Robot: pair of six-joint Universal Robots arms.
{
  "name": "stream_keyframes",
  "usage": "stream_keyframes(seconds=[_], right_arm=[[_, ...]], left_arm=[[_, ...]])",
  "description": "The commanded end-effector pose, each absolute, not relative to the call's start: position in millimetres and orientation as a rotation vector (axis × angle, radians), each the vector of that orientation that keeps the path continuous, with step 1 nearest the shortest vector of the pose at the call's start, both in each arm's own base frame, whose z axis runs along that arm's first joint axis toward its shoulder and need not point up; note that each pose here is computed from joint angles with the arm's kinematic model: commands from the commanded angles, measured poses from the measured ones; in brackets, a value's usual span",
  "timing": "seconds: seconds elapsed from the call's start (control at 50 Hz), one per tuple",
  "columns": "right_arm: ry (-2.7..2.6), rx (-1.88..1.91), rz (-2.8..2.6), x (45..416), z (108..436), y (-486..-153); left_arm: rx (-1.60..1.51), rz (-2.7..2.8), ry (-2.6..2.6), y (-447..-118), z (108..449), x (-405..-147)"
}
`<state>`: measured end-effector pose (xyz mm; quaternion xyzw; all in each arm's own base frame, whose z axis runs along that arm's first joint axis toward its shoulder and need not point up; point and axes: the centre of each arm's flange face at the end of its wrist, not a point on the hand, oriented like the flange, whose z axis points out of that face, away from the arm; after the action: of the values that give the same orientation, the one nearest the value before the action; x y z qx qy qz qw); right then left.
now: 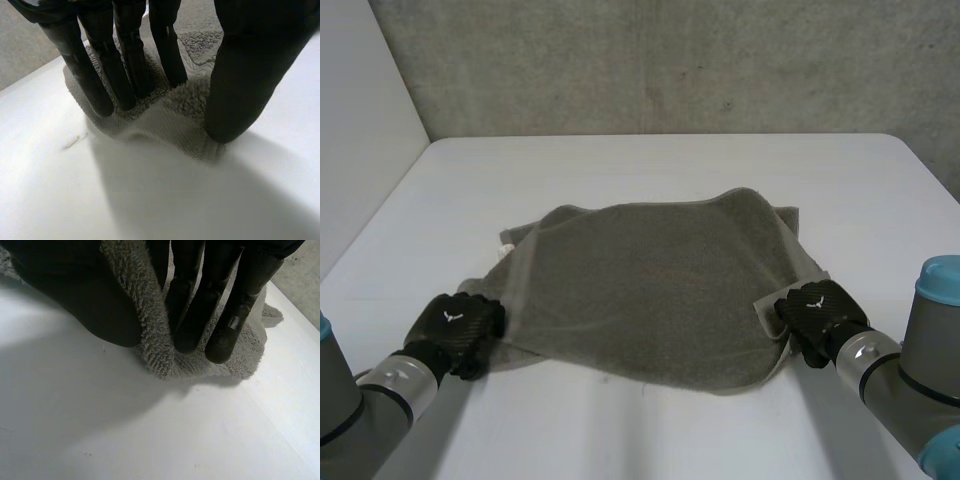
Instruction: Fold the laundry
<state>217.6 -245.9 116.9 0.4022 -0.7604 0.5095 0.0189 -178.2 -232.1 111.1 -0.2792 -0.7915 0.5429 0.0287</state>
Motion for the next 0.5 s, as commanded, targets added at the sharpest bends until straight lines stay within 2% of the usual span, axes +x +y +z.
stream_keyframes(seconds=[0.02,0.32,0.5], right_arm=[[-2.362,1.249,1.580,217.6,116.8,-245.7],[-2.344,1.257,1.600,220.1,121.2,-245.1],[-2.327,1.242,1.618,219.3,128.3,-247.3]], left_arm=[[-0.861,1.697,-2.431,-235.3,113.3,-178.5],[-0.895,1.740,-2.375,-232.4,122.7,-186.4],[-0.893,1.827,-2.321,-232.9,140.2,-187.0]])
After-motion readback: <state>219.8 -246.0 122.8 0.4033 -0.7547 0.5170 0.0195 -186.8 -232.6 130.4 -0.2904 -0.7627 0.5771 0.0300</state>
